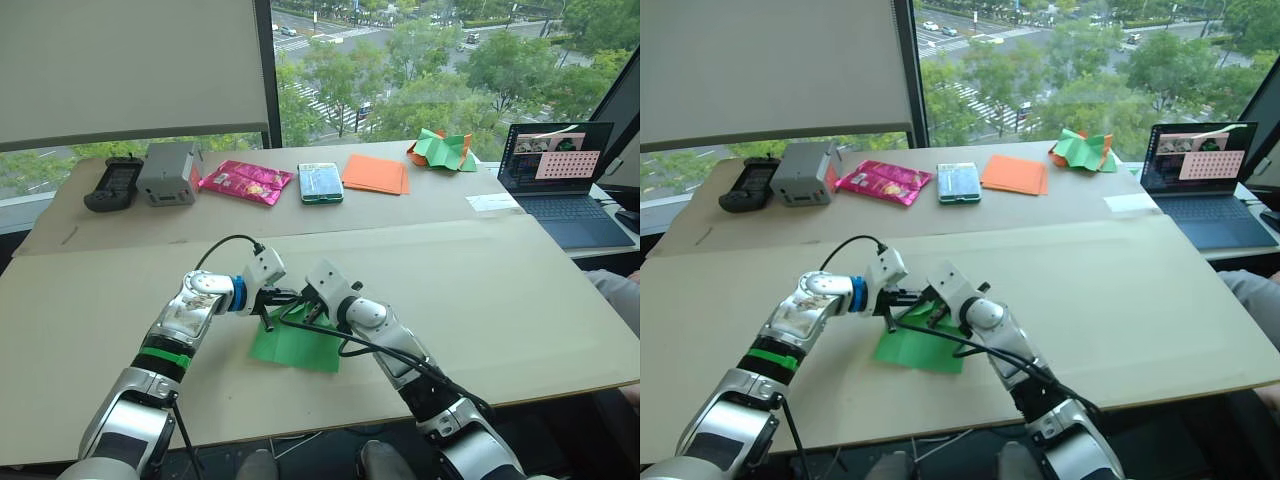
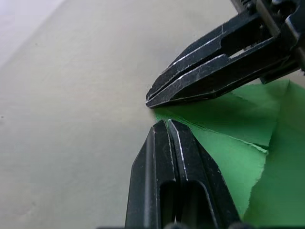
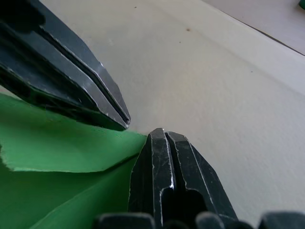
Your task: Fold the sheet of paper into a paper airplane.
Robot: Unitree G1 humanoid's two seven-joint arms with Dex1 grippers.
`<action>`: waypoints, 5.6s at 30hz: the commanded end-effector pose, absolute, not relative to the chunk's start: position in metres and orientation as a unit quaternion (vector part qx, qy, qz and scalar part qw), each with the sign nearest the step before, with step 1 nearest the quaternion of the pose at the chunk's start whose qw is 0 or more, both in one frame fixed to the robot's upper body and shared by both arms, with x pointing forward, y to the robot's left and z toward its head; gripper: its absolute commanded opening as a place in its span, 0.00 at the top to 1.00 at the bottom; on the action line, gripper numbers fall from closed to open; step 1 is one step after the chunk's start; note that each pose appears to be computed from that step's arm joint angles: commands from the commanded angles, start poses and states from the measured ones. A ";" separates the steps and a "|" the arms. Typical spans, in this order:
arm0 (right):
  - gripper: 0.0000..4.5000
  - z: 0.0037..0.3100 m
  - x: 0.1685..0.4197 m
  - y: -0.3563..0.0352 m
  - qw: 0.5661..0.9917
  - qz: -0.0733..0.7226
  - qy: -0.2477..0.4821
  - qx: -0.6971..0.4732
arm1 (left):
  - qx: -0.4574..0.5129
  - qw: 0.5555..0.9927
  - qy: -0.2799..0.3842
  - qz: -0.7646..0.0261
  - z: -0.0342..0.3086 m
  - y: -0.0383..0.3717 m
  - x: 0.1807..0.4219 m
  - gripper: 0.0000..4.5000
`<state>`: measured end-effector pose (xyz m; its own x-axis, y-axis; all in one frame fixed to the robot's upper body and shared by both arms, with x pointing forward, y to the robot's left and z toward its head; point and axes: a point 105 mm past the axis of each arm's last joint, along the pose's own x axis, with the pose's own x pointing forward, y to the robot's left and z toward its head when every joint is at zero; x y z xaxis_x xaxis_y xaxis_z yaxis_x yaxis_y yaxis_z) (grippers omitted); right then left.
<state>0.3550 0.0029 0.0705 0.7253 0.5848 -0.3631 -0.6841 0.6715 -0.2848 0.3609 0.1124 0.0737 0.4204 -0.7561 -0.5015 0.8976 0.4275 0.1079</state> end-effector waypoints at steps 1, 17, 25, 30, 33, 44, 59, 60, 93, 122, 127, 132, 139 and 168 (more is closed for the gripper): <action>1.00 0.061 0.349 0.005 0.901 0.355 0.141 -0.207 | 0.215 0.822 0.173 -0.498 0.081 0.111 0.369 0.99; 1.00 0.061 0.348 0.005 0.901 0.354 0.144 -0.207 | 0.260 0.792 0.237 -0.498 0.035 0.132 0.351 0.99; 1.00 0.059 0.347 0.003 0.901 0.353 0.147 -0.207 | 0.253 0.784 0.261 -0.503 0.024 0.145 0.332 0.99; 1.00 0.058 0.346 0.004 0.900 0.355 0.149 -0.206 | 0.249 0.787 0.267 -0.498 0.023 0.150 0.328 0.99; 1.00 0.057 0.345 0.003 0.899 0.356 0.150 -0.207 | 0.246 0.786 0.269 -0.499 0.022 0.152 0.323 0.99; 1.00 0.056 0.344 0.005 0.897 0.359 0.152 -0.207 | 0.234 0.784 0.281 -0.502 0.021 0.160 0.300 0.99; 1.00 0.055 0.343 0.009 0.895 0.365 0.153 -0.206 | 0.222 0.812 0.257 -0.475 0.044 0.171 0.299 0.99; 1.00 0.055 0.343 0.009 0.895 0.365 0.153 -0.206 | 0.224 0.818 0.236 -0.475 0.057 0.168 0.304 0.99; 1.00 0.056 0.344 0.003 0.899 0.353 0.156 -0.206 | 0.219 0.802 0.241 -0.501 0.038 0.147 0.308 0.99; 1.00 0.080 0.344 -0.007 0.908 0.352 0.119 -0.195 | 0.115 0.866 0.104 -0.475 0.137 0.143 0.321 0.99; 1.00 0.078 0.343 -0.010 0.910 0.345 0.125 -0.192 | 0.118 0.843 0.134 -0.508 0.103 0.120 0.313 0.99; 1.00 0.082 0.343 -0.014 0.913 0.338 0.124 -0.191 | 0.140 0.837 0.173 -0.500 0.067 0.122 0.315 0.99; 1.00 0.106 0.344 -0.028 0.921 0.328 0.100 -0.186 | 0.165 0.827 0.187 -0.504 0.045 0.119 0.318 0.99; 1.00 0.058 0.247 -0.097 0.842 0.465 0.185 -0.201 | 0.158 0.814 0.207 -0.519 0.022 0.105 0.307 0.99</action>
